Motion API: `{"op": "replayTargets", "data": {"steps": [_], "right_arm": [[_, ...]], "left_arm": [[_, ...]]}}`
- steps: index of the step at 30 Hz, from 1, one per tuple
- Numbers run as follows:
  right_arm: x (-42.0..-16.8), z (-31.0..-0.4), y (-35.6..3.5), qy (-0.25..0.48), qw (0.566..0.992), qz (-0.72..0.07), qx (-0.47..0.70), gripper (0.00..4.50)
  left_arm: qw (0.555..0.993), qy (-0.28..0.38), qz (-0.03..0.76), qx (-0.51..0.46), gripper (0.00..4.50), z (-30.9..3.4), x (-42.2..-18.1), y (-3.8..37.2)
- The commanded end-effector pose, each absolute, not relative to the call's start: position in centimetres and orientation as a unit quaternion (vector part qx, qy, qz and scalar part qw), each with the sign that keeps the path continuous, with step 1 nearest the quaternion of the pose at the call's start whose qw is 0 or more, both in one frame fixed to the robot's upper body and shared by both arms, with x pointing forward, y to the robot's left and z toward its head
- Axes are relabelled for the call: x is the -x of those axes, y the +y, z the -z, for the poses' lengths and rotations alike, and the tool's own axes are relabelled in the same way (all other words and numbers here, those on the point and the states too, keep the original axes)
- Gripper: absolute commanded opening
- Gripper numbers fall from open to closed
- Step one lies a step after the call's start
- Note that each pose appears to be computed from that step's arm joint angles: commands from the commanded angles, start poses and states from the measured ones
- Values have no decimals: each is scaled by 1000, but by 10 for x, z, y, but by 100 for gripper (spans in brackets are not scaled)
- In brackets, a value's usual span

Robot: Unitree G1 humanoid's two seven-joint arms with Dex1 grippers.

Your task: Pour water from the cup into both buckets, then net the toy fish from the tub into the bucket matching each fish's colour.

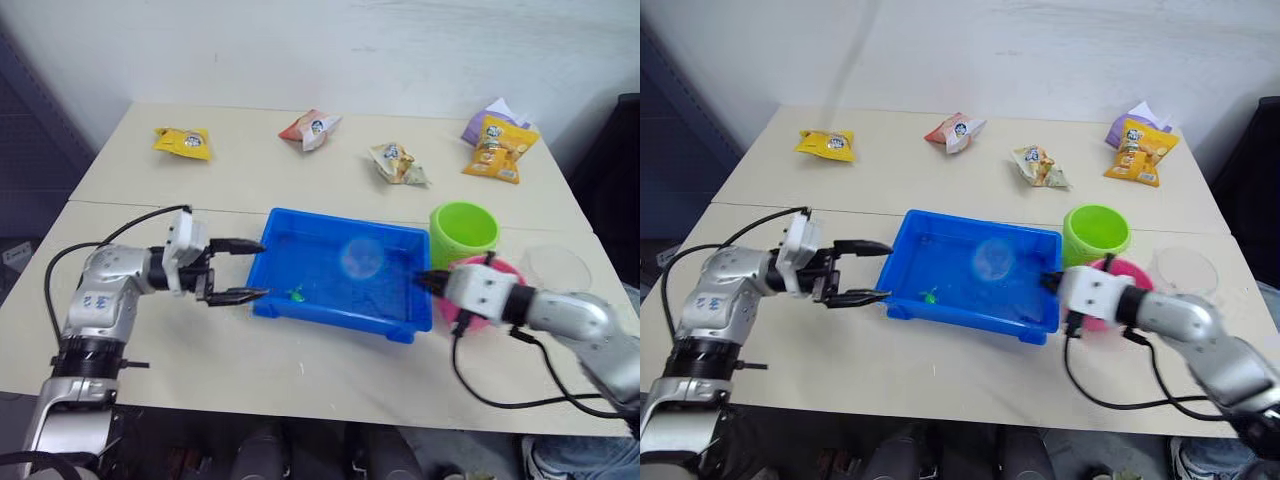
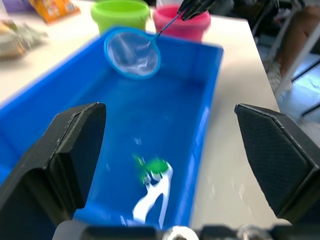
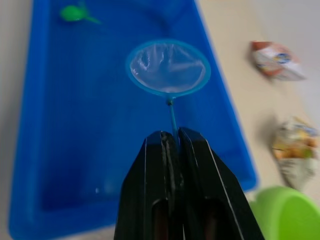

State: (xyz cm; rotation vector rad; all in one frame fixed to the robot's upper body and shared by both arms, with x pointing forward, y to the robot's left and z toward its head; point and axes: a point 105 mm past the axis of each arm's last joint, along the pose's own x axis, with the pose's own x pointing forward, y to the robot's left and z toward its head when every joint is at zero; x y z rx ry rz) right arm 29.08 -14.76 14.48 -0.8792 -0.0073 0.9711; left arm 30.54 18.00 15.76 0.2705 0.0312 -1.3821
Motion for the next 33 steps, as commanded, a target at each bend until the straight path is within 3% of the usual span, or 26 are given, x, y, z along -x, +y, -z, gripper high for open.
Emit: {"op": "replayTargets", "data": {"steps": [1,9,18,23,33], "right_arm": [[-296,-134,-140,35,754,-473,455,0],[-317,-124,-98,47,726,-521,446,0],[-315,-127,-52,25,756,-553,350,0],[-311,-139,-53,16,782,-550,291,0],[-286,-165,-101,10,817,-525,239,0]], "left_arm": [[762,11,631,-144,443,-162,-300,190],[775,21,613,-155,443,-158,-295,200],[779,28,605,-161,443,-159,-293,208],[781,27,604,-158,443,-161,-294,207],[762,-37,634,-124,443,-197,-297,169]]}}
